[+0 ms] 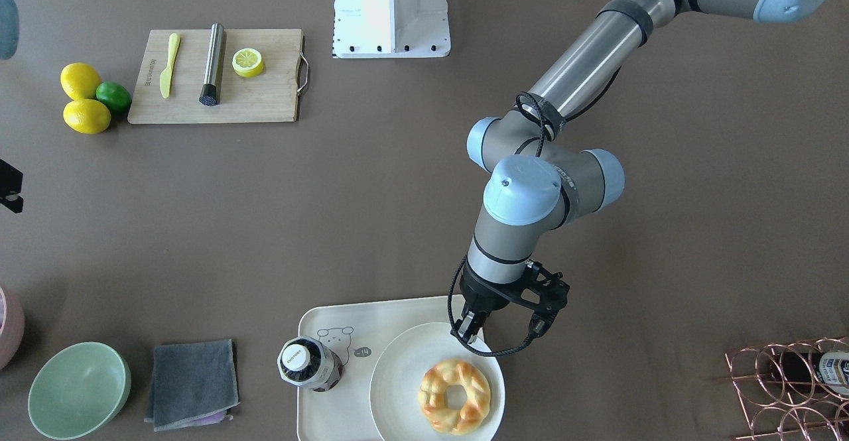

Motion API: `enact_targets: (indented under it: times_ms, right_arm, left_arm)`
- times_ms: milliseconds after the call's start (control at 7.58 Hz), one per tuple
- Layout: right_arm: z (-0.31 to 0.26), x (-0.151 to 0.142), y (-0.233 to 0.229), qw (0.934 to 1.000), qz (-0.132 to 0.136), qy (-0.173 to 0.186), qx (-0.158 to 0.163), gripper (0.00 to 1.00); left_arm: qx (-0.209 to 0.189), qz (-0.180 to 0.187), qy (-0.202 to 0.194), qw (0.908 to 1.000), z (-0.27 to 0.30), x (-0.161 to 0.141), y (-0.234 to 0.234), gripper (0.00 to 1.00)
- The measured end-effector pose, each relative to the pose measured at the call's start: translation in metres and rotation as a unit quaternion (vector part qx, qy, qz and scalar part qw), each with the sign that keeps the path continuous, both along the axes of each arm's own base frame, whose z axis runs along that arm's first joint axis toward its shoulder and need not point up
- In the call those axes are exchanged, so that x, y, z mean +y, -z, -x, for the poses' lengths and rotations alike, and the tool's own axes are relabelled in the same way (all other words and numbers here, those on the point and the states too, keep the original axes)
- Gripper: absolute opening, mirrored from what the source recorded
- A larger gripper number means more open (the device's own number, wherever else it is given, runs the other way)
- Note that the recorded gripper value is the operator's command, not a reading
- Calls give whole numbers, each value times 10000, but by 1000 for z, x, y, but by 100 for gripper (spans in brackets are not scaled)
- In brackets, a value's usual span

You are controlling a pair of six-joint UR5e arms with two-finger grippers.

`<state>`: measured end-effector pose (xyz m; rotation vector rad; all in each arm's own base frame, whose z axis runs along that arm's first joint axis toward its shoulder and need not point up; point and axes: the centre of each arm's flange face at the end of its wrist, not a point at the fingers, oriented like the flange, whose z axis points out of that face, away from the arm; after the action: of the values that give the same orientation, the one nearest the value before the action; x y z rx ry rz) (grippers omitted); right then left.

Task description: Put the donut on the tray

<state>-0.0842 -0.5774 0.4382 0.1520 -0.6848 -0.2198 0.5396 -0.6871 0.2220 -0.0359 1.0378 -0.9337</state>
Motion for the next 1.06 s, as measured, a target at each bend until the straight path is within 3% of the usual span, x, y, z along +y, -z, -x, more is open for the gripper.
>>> enact_targets:
  times_ms: [396,660,792,1056]
  right_arm:
    - [-35,7,-41,9999,47,137,70,100]
    - [-56,16,-74,9995,278,54,158,100]
    - [-67,18,-95,9987,474,-25,197,100]
    - [-92,20,-134,9970,739,-69,236,100]
  left_arm:
    - [30,-765,-595,9953,19,34,3,99]
    - [144,-809,-1241,9889,89,62,-32,99]
    - [-24,-1015,-1643,9812,136,82,-59,99]
    - [-827,-1462,-2428,9554,256,128,-131,99]
